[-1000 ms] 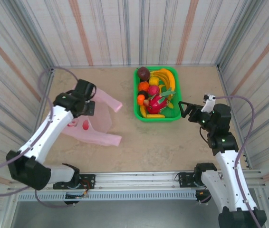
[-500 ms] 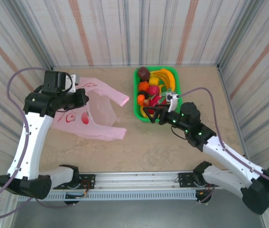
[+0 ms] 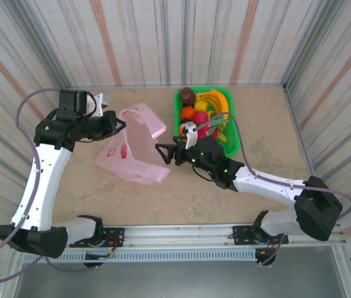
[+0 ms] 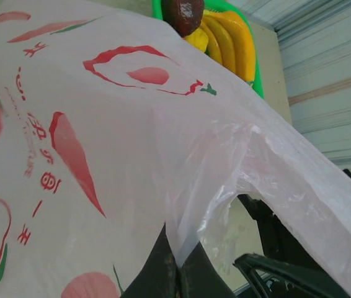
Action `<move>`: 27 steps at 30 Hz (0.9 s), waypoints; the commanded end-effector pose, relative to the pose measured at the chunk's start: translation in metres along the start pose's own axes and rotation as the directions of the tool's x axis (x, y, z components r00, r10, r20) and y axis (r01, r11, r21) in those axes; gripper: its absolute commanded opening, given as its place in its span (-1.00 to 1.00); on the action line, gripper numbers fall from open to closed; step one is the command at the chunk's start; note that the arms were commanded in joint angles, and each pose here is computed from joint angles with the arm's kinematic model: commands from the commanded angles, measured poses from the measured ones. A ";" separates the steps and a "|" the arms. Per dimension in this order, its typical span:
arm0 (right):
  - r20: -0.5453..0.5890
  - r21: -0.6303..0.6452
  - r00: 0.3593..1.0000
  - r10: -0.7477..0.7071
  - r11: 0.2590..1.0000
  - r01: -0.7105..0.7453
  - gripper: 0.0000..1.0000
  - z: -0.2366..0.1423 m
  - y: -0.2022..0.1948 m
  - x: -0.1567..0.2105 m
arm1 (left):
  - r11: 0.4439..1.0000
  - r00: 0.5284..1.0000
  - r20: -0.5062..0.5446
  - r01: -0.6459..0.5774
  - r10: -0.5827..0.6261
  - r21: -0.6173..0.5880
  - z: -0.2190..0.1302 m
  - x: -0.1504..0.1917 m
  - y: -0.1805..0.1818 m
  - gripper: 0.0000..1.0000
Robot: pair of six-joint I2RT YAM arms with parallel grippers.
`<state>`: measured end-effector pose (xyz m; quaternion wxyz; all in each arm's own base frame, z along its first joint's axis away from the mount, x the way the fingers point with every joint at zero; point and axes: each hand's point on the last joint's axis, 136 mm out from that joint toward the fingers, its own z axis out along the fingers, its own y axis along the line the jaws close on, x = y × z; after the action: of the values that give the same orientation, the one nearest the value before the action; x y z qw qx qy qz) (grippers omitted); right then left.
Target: Place the fake fruits into the plastic bag and tie a complex knot
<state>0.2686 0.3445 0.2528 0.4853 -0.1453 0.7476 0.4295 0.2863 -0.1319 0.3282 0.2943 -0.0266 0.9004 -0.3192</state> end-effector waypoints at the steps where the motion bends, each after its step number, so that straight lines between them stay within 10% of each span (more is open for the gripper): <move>1: 0.089 0.022 0.995 -0.054 0.998 0.052 0.98 0.006 0.004 -0.030 | 0.999 1.000 -0.012 0.003 -0.002 0.050 -0.001 0.004 -0.007 -1.00; 12: 0.075 0.018 0.995 -0.062 0.998 0.061 0.92 0.039 0.010 -0.029 | 0.995 1.000 -0.016 0.006 -0.004 0.095 -0.003 0.007 -0.015 -1.00; 22: 0.006 0.207 0.999 -0.048 0.977 0.046 -0.73 0.022 -0.025 -0.034 | 0.988 0.992 -0.018 -0.122 0.121 -0.099 -0.022 0.012 0.012 -1.00; 27: -0.125 0.335 0.992 0.031 0.942 0.013 -1.00 -0.008 -0.060 -0.027 | 0.941 0.982 -0.066 -0.191 0.180 -0.279 -0.036 0.014 0.041 -1.00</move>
<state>0.3171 0.3266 0.2493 0.4840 -0.1069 0.8052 0.3254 0.2696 -0.1082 0.3245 0.3024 0.0091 0.9233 -0.2365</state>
